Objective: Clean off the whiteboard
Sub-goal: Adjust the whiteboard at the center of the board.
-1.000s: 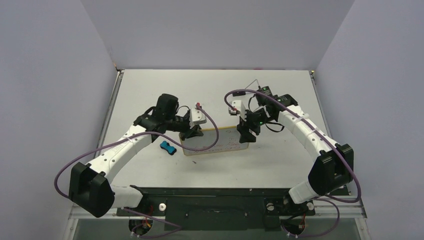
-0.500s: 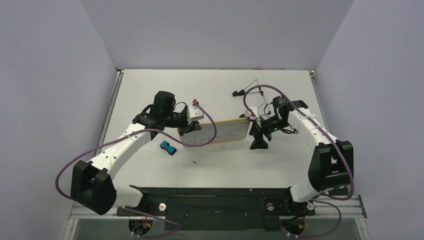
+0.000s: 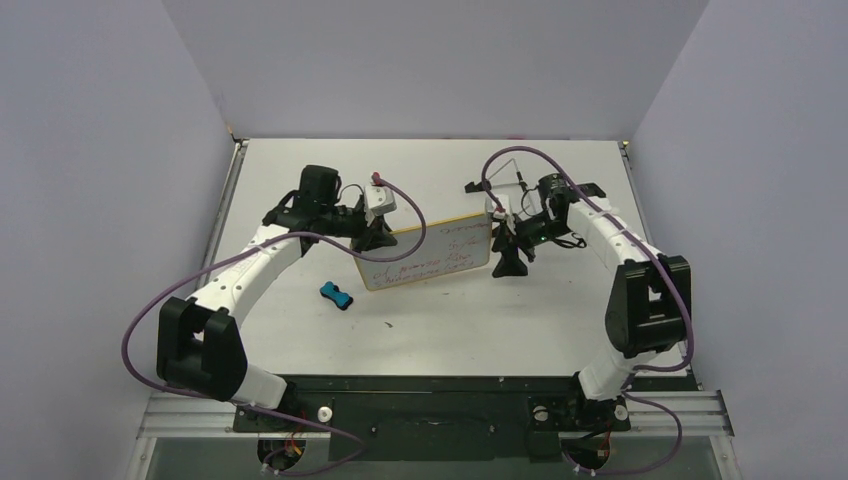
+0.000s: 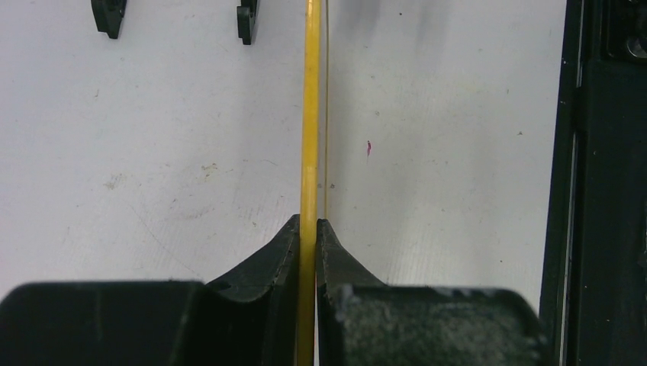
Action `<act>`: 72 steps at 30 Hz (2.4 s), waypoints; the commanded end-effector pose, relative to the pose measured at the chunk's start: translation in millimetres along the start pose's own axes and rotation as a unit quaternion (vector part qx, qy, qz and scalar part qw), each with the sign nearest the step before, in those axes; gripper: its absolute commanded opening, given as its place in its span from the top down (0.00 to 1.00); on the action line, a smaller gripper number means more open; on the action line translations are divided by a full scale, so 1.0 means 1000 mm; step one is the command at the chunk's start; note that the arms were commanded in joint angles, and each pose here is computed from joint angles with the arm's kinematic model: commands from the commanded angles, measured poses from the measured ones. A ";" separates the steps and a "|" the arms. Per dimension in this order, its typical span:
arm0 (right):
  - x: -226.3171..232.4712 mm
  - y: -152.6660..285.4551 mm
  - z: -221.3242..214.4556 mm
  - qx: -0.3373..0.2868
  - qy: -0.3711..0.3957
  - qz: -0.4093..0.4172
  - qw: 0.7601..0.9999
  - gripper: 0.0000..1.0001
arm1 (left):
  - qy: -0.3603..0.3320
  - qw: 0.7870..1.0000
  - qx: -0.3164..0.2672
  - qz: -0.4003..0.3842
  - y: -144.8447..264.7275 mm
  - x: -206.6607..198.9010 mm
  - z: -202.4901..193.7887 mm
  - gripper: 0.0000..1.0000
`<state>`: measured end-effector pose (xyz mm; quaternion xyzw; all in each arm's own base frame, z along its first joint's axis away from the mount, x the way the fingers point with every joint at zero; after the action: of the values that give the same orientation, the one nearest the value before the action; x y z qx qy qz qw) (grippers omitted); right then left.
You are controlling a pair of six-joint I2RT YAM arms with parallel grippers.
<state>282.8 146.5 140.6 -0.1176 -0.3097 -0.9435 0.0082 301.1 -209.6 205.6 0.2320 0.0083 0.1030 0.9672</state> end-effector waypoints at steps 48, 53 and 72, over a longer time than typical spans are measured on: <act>0.043 -0.022 0.055 -0.181 0.123 0.145 0.965 0.51 | 0.020 0.986 -0.157 -0.049 0.039 -0.013 0.036 1.00; 0.042 -0.019 0.057 -0.182 0.120 0.141 0.966 0.56 | 0.023 0.985 -0.165 -0.049 0.040 -0.013 0.036 1.00; 0.050 0.011 0.067 -0.178 0.064 0.114 0.975 1.00 | 0.018 0.972 -0.212 0.101 0.077 0.014 0.071 0.63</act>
<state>260.6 185.7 189.1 -0.1052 -0.1300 -0.9783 0.1223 268.9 -195.0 244.6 0.0691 0.0959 0.0761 0.9901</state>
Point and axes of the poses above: each gripper's point midway between its finger pads, its own y axis back along the fingers, its own x axis along the line the jaws close on, z = x × y, the point moved 3 cm from there along y, back along the fingers, and after that the axes turned 4 degrees about -y, right-handed, at the moved point
